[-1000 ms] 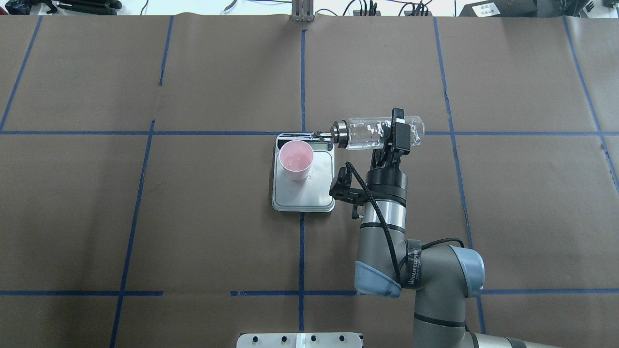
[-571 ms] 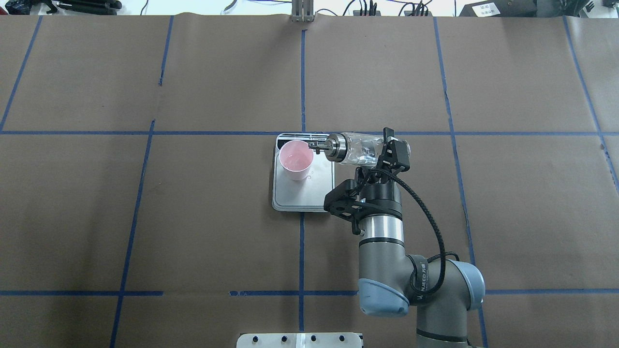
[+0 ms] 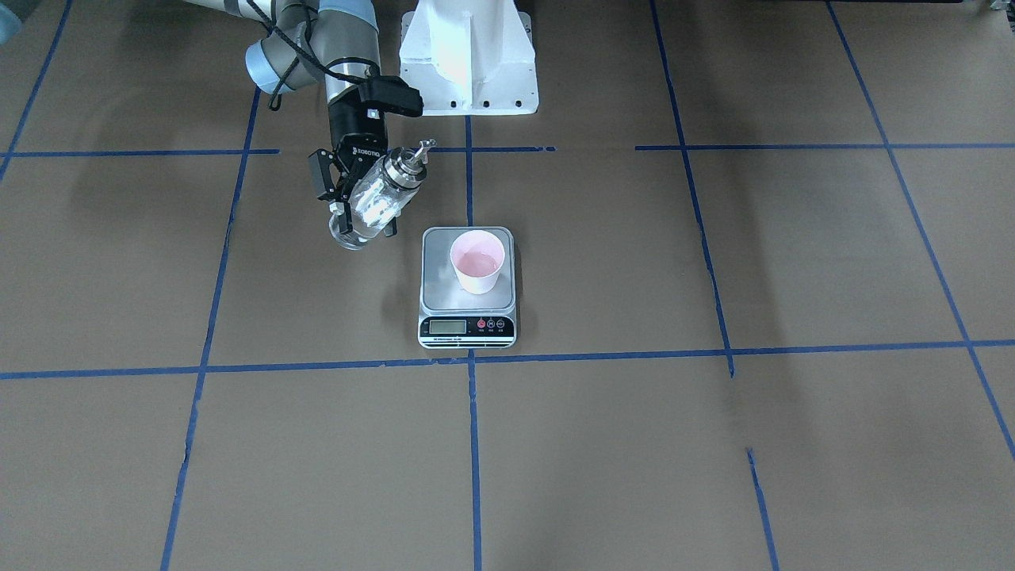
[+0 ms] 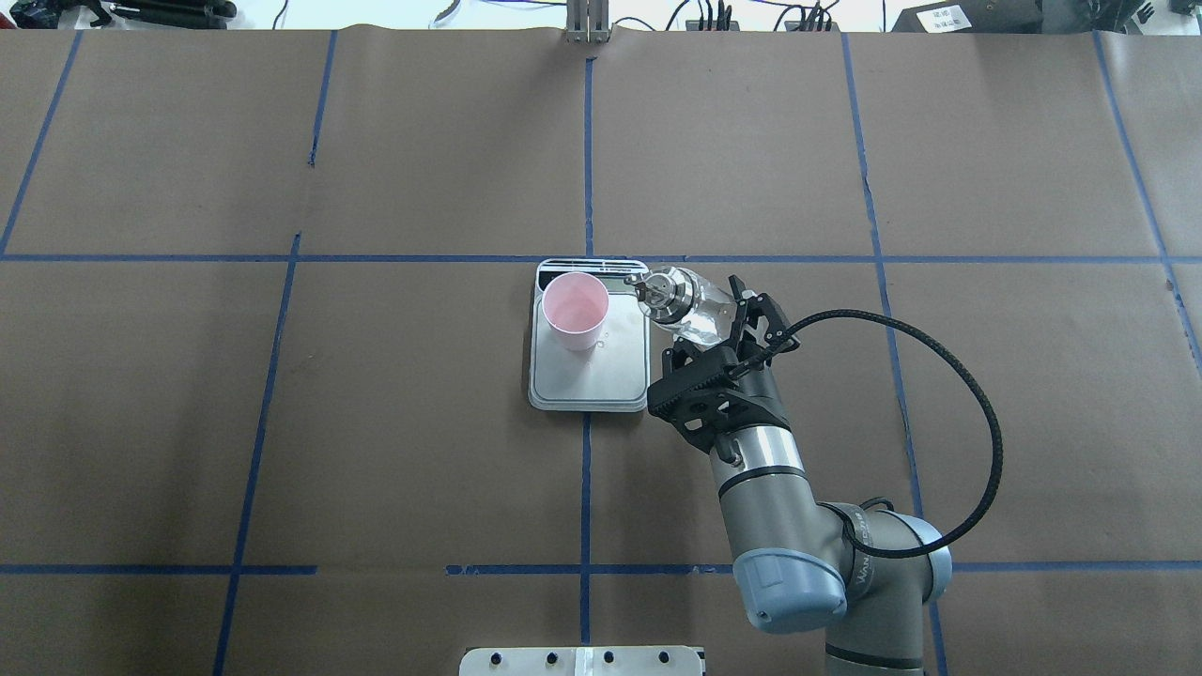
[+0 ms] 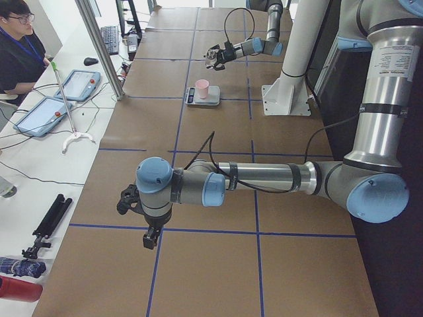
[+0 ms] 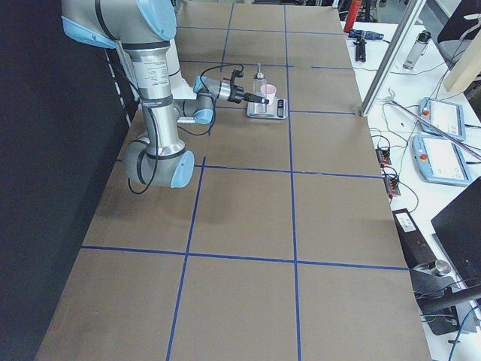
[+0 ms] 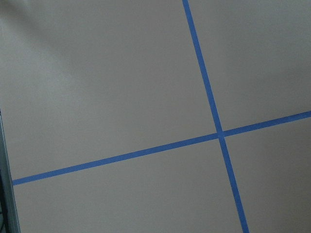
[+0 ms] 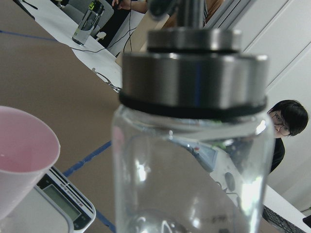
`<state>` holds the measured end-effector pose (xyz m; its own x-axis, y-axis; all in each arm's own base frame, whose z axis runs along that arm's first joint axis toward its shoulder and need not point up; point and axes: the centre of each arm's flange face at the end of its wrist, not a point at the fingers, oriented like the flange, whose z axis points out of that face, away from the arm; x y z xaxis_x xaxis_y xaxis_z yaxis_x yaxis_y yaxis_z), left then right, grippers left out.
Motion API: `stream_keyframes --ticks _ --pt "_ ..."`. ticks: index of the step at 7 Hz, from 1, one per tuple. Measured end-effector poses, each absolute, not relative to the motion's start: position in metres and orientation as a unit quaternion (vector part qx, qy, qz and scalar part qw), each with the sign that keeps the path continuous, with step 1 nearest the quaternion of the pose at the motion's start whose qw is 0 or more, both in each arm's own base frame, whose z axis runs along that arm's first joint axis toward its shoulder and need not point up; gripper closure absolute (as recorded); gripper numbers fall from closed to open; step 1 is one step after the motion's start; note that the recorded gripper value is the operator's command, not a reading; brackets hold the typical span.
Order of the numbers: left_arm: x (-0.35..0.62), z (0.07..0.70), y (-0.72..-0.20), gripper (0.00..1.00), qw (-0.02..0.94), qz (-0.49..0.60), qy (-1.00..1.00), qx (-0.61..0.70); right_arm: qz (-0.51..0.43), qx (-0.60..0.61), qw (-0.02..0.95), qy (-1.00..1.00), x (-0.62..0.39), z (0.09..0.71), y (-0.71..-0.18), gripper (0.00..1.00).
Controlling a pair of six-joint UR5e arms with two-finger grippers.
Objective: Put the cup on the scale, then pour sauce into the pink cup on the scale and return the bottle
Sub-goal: 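Rotate the glass bottle upright with the right gripper beside the scale, then carry the upright bottle with the right gripper away from the scale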
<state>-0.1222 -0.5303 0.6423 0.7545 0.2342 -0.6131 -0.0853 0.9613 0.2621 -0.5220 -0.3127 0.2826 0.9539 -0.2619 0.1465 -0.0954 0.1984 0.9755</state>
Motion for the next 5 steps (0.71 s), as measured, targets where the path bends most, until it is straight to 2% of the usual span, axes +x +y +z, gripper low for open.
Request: stream_keyframes --ticks 3,5 --pt "-0.122 0.640 -0.531 0.00 0.929 0.091 0.338 0.119 0.044 0.610 0.750 -0.253 -0.511 0.283 -0.310 1.00" --pt "-0.123 0.636 -0.532 0.00 0.928 0.096 0.335 0.132 0.111 0.601 0.719 -0.331 -0.482 0.313 -0.305 1.00"
